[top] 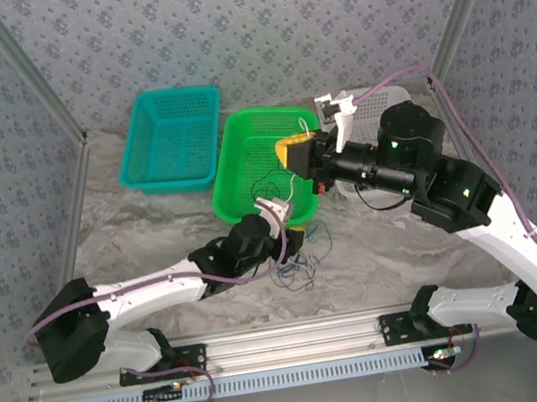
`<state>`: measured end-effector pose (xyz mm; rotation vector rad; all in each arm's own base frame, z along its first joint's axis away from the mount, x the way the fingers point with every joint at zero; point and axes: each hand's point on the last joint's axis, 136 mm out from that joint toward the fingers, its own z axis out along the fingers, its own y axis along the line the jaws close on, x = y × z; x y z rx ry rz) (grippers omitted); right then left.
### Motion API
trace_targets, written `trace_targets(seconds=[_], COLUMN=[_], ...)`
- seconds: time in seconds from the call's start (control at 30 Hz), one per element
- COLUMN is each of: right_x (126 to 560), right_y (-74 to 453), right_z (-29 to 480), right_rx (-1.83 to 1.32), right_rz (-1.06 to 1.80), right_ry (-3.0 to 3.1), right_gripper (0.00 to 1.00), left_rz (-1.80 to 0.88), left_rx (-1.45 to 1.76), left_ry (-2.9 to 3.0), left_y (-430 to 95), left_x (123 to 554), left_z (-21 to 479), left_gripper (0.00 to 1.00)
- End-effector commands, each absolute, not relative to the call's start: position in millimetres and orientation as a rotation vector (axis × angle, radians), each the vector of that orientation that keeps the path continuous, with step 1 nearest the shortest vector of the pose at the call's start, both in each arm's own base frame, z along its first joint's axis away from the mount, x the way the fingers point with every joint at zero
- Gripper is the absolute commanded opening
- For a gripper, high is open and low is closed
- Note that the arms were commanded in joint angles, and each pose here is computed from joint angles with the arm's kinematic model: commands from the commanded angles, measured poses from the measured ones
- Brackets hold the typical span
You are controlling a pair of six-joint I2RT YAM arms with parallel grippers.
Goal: Untangle the cables
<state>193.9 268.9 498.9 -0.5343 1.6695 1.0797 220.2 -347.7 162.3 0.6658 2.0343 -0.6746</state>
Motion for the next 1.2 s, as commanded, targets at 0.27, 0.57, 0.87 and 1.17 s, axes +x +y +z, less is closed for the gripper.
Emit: trace_targets(seconds=[0.27, 0.57, 0.87, 1.17], right_x=[219.4, 281.7, 306.3, 309.0], right_y=[240.0, 278.7, 323.2, 346.7], right_z=[533.5, 478.4, 432.9, 415.1], right_rx=[-0.496, -0.534, -0.619, -0.625], right_rz=[0.939, 0.973, 1.091, 1.186], right_ry=[1.618, 1.766, 1.842, 1.872], right_gripper=[0.00, 0.00, 0.00, 0.00], left_rz=[-0.543, -0.383, -0.544, -0.668], left_rx=[0.561, 0.353, 0.401, 0.415], left_ry=[2.004, 1.890, 1.647, 1.612], left_y=[-305.1, -219.8, -202.6, -220.7], left_x=[223.7, 228.7, 228.6, 268.3], left_z=[172.3, 225.2, 308.5, 325.8], left_gripper=[0.58, 0.88, 0.98, 0.92])
